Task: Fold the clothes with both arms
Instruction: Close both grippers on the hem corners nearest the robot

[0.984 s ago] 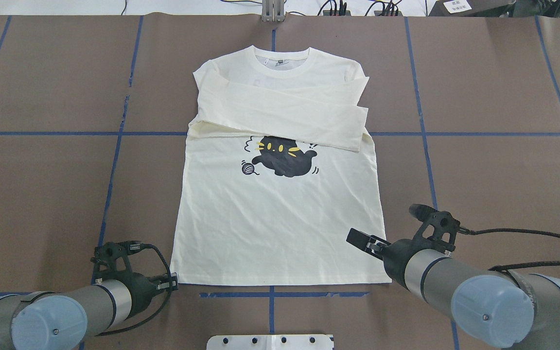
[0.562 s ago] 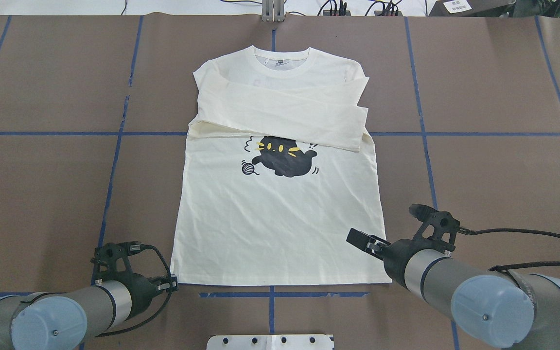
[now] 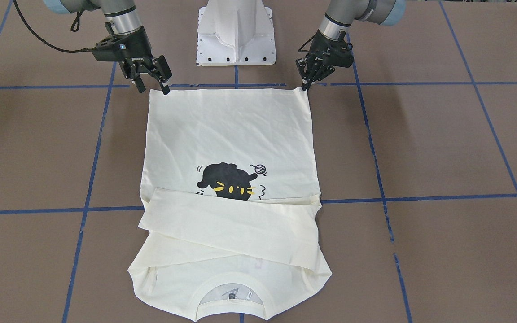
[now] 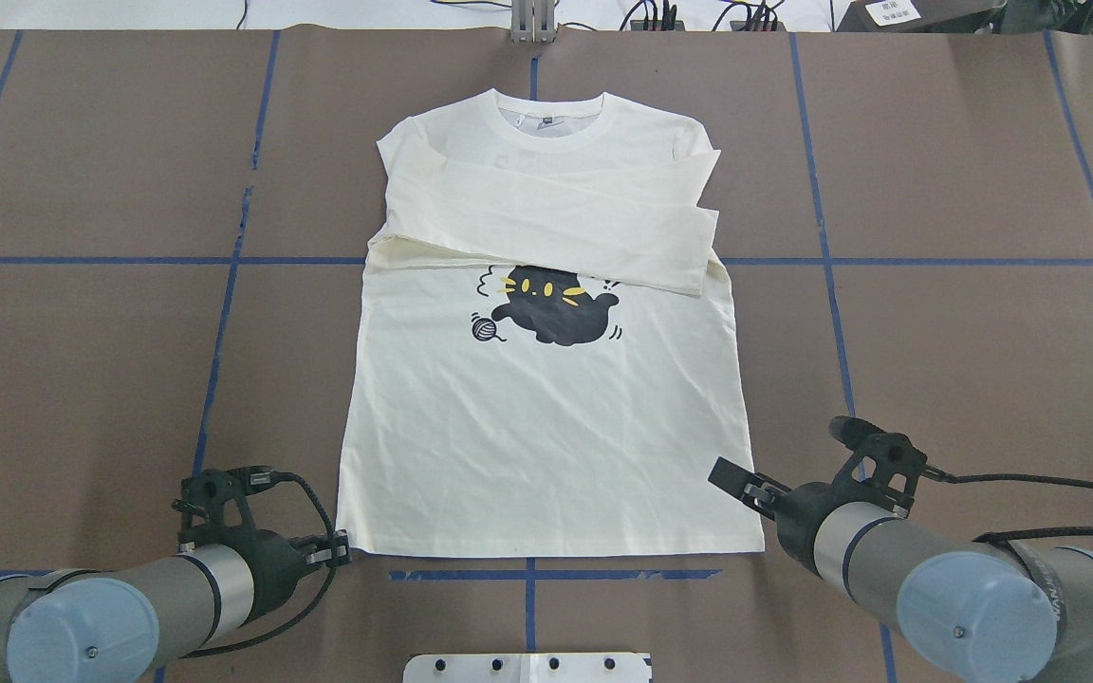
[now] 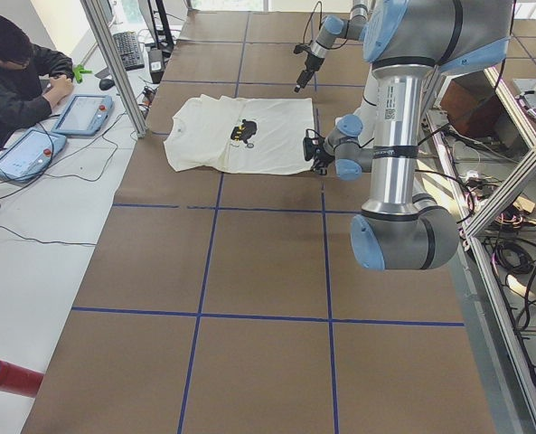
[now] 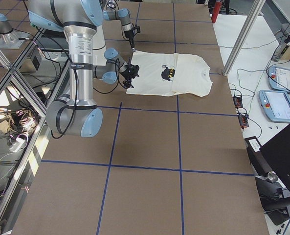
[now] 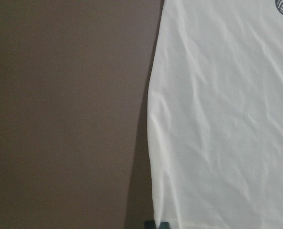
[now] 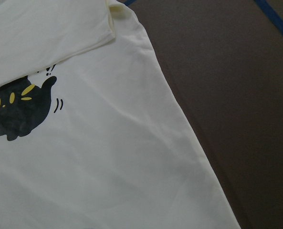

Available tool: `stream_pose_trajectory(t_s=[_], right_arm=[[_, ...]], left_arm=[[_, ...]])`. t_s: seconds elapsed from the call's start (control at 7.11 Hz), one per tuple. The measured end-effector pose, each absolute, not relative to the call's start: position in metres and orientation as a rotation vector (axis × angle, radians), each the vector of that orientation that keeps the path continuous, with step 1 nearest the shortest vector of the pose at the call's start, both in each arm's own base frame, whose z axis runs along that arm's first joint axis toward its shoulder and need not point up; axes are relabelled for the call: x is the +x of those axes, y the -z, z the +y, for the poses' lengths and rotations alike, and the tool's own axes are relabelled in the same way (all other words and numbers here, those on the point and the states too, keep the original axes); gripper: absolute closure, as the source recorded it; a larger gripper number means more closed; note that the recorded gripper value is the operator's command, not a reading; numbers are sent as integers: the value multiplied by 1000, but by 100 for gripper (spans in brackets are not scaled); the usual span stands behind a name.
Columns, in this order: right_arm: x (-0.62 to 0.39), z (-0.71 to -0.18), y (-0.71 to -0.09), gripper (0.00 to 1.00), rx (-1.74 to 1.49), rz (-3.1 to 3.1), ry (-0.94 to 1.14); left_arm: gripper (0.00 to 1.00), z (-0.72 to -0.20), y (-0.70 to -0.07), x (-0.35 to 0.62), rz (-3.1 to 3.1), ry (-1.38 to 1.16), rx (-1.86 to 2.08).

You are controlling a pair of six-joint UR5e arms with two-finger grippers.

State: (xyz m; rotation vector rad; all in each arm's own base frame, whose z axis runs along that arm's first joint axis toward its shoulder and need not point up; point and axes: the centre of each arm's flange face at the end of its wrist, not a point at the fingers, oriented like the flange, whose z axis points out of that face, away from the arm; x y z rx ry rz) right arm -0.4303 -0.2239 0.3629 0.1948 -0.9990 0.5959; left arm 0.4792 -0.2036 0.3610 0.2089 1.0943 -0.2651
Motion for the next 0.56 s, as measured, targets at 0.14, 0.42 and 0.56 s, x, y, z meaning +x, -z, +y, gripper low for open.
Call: stream_pose_trajectory(t_s=[0.14, 0.42, 0.56], right_arm=[[-426, -216, -381, 13, 185, -963, -597], [-427, -197, -396, 28, 163, -936, -595], [-431, -190, -397, 28, 163, -939, -598]], left_arm=[[100, -205, -358, 477, 1102, 273, 215], [100, -210, -350, 470, 1114, 302, 253], [100, -211, -347, 467, 1119, 313, 269]])
